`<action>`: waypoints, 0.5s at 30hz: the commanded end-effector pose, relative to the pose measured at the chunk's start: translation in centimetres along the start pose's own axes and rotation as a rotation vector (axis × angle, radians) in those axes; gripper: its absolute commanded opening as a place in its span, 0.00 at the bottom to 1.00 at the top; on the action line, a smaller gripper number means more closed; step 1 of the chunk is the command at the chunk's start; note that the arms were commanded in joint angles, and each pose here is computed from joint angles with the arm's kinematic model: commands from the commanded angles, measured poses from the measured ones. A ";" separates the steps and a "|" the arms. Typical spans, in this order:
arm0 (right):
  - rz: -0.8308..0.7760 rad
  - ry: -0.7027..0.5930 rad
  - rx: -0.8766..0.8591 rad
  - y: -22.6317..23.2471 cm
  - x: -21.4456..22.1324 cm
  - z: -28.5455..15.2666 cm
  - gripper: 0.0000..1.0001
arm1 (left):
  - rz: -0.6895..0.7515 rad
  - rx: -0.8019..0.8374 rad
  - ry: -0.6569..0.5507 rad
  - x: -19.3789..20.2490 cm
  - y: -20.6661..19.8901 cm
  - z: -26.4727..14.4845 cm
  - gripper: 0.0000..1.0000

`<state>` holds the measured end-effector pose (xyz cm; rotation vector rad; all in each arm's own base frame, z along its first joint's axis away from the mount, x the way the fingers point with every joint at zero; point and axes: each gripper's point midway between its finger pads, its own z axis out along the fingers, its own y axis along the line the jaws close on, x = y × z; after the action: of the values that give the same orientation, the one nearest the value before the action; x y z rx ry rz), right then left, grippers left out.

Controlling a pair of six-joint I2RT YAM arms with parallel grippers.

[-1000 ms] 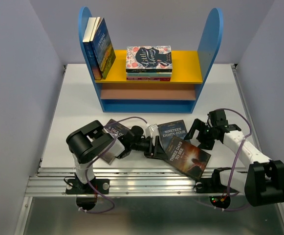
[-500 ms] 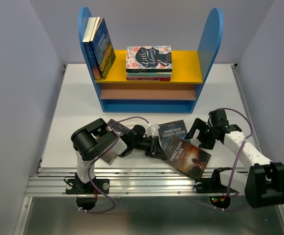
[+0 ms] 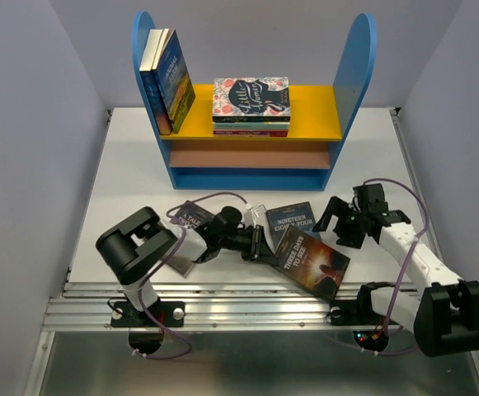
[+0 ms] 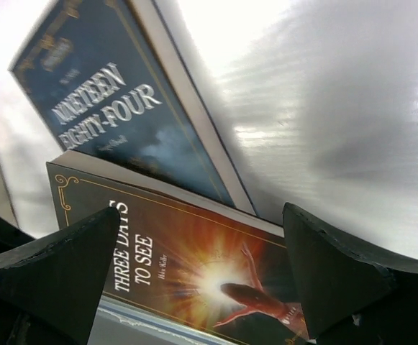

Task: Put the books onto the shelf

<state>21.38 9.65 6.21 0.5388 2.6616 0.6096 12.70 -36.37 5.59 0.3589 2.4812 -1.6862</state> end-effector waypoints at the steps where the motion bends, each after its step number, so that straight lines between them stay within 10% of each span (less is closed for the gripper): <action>1: -0.113 -0.193 -0.090 3.2 -4.5 -2.8 1.00 | 0.147 -0.116 -0.126 -3.5 -1.6 -1.9 0.00; 15: -0.253 -0.494 -0.260 7.6 -8.9 -7.5 1.00 | 0.432 -0.425 -0.544 -13.0 -13.1 -13.9 0.00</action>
<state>25.95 9.14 14.91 0.3060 2.2627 0.6058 21.00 -31.61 21.38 0.2842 2.1430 -1.0652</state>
